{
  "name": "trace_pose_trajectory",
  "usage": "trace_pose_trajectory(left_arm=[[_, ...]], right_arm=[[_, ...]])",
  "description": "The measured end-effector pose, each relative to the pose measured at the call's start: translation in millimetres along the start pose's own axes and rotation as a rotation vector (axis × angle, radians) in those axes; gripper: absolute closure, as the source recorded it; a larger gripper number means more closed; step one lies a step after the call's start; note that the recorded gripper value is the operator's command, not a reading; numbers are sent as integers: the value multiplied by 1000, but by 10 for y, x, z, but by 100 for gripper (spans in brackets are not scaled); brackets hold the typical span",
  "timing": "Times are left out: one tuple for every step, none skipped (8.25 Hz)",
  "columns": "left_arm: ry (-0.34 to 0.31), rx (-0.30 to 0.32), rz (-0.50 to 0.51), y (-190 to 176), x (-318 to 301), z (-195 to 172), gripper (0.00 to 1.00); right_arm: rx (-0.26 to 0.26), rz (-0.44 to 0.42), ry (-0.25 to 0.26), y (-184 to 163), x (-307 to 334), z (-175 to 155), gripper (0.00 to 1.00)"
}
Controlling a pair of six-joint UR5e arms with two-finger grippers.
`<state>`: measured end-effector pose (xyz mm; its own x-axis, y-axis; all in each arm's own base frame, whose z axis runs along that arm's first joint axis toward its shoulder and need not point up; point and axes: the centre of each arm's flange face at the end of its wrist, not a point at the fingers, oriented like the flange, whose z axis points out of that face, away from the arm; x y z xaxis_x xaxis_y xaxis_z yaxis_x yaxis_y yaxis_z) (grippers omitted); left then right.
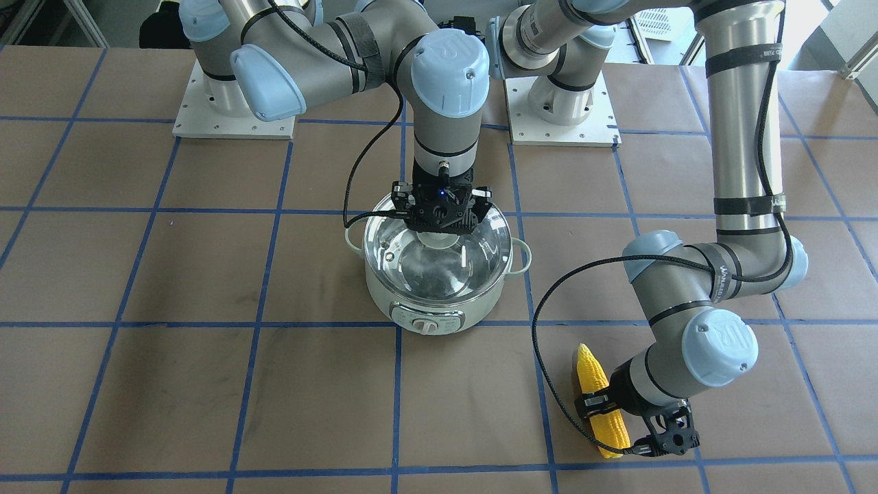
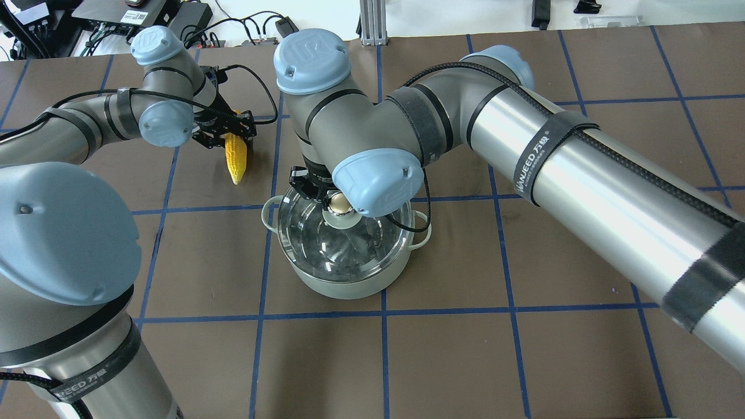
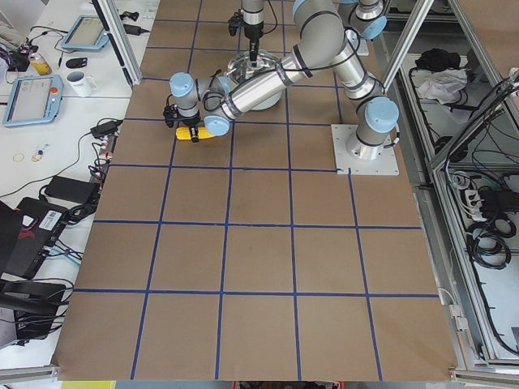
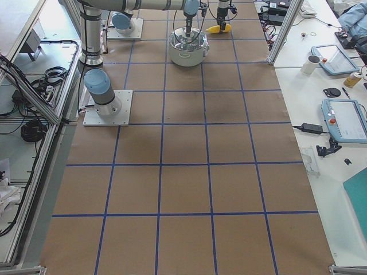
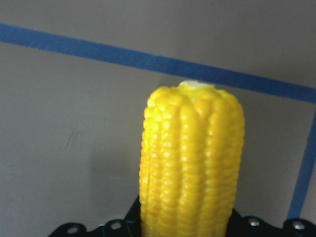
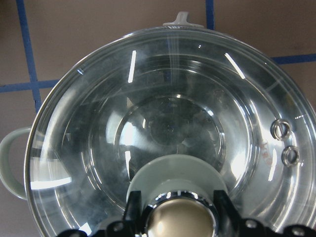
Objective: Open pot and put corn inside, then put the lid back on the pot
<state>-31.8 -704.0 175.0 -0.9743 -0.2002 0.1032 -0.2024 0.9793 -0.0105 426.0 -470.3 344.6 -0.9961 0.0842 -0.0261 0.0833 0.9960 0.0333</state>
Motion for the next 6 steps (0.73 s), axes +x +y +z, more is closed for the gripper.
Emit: trace_pose_trajectory(left_arm=[[-1, 3, 1, -3, 3, -35, 100], [-2, 10, 2, -2, 8, -101, 100], [-3, 21, 4, 7, 18, -218, 100], [-4, 28, 5, 31, 31, -366, 100], [-5, 30, 5, 73, 47, -538, 100], [-5, 27, 5, 138, 71, -748, 100]], right_arm=[[0, -2, 1, -1, 2, -4, 65], [0, -1, 1, -6, 10, -12, 66], [3, 0, -1, -6, 21, -48, 66], [17, 3, -9, 4, 59, -163, 67], [29, 12, -20, 5, 158, -344, 67], [33, 27, -26, 1, 346, -581, 67]])
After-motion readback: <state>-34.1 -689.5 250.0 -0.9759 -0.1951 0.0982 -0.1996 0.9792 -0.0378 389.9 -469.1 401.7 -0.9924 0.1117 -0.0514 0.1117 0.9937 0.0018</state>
